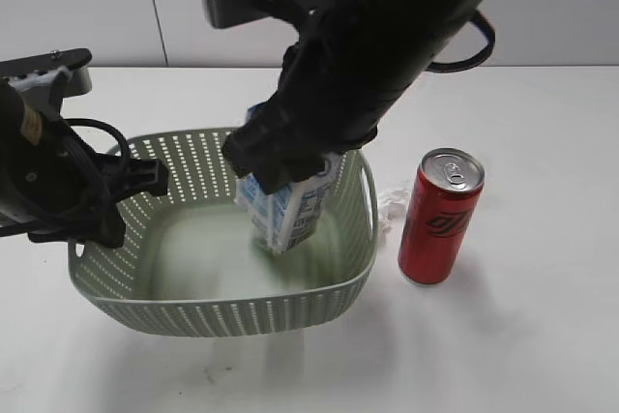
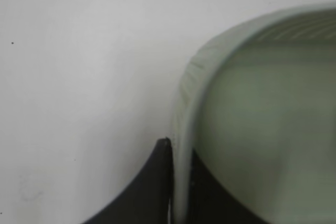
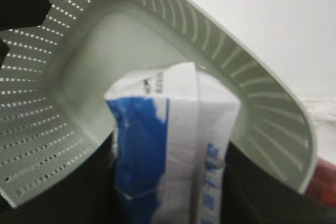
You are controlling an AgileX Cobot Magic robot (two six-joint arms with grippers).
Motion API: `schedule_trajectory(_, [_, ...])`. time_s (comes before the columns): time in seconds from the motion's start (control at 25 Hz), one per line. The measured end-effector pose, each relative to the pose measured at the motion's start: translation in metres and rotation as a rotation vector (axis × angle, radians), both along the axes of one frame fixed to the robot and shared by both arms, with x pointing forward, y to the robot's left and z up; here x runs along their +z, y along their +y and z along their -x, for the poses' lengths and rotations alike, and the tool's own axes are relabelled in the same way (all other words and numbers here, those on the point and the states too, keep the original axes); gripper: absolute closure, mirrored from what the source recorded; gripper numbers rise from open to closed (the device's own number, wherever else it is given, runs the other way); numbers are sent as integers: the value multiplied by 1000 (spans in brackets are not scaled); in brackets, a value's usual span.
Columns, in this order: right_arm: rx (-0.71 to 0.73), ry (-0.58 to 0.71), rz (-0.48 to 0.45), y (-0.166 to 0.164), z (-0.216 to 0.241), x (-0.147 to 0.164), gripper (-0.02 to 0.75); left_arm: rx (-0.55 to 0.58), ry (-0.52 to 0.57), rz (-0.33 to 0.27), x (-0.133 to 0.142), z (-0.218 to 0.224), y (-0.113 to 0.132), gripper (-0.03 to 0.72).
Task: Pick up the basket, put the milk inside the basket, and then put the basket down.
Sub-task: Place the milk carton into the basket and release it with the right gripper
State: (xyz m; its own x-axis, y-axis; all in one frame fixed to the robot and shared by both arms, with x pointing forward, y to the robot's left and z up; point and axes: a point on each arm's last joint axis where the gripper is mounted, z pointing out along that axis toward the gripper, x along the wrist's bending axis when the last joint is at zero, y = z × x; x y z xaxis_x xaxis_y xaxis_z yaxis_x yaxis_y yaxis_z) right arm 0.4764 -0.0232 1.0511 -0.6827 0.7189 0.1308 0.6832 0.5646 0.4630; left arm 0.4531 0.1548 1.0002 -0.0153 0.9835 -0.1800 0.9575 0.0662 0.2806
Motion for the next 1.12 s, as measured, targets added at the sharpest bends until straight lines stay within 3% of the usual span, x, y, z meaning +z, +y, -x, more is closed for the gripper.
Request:
schedule_trajectory(0.32, [30,61,91,10,-9,-37,414,0,0,1,0,0,0,690])
schedule_trajectory(0.4, [52,58,90,11,-9,-37,349,0,1,1,0,0,0,690])
schedule_trajectory(0.52, [73,51,69,13,-8,-30,211,-4,16,-21,-3,1,1,690])
schedule_trajectory(0.64, [90,43,61,16,-10,-17,146,-3,25,-21,-4,1,1,690])
schedule_trajectory(0.92, [88,-28,133,7,-20,26,134,5,35,-9,-4,2,0,690])
schedule_trajectory(1.12, [-63,-34,122,-41,-48,46,136,5,35,-9,-4,2,0,690])
